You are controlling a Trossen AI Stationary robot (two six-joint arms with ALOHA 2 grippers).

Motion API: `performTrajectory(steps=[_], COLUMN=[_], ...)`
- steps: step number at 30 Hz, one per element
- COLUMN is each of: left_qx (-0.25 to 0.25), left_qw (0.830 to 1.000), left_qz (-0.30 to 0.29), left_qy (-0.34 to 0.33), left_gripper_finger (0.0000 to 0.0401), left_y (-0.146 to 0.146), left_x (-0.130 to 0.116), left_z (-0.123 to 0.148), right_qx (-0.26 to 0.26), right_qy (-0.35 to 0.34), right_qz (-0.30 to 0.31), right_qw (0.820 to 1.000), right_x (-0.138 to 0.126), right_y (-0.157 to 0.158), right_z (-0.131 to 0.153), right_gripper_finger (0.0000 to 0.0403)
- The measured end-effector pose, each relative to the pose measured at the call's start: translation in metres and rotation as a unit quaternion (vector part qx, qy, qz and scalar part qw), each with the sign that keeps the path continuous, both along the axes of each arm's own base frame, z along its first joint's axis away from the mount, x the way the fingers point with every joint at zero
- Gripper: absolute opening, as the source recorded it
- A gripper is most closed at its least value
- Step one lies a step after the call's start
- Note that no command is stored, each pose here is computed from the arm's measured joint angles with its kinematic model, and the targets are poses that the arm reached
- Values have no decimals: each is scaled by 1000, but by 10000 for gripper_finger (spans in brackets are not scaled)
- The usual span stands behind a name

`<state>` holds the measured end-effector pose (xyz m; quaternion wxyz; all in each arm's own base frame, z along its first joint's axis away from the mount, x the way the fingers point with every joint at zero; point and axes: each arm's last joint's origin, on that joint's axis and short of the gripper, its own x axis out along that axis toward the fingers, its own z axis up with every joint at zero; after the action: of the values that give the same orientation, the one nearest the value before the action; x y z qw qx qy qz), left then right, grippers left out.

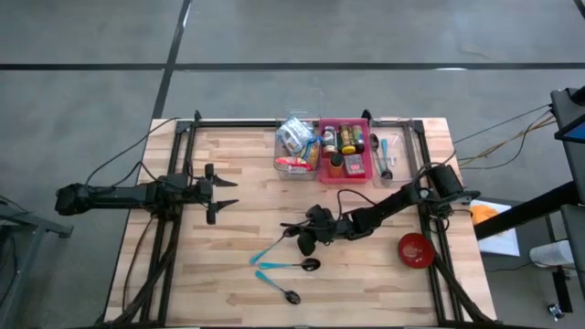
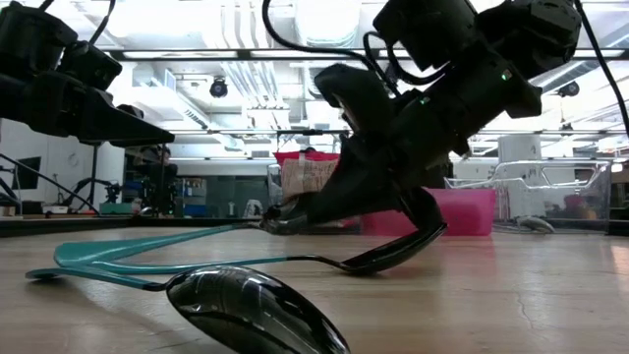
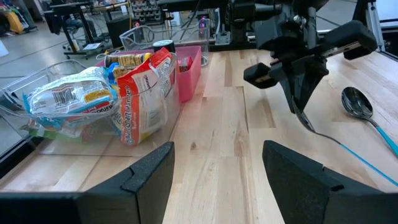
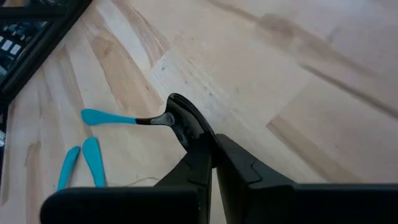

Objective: Pick & Place Food Item
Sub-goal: Put the blue spoon into the right transparent bin

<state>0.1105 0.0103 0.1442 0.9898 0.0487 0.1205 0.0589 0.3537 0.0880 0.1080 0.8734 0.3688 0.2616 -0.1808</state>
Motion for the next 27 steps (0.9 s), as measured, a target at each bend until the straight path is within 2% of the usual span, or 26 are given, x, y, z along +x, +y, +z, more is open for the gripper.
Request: performTrajectory(steps=[11,22,27], left_qx=[0,1,1], left_qw=[1000,1000,1000], left_qz=[0,0,0], left_qy=[0,0,0], left_gripper_finger=[244,244,244], left_y=[0,0,0], left_x=[0,0,0], left_z=[0,0,0], right_qx=[-82,-143,-173], right_qy=[-25,-55,-80], right_qz=[4,-30,-44], right_qw=[996,988,981], right_x=[-8,-23,-32], right_y=[2,15,22], right_z=[24,42,60], right_gripper_finger=[7,7,7])
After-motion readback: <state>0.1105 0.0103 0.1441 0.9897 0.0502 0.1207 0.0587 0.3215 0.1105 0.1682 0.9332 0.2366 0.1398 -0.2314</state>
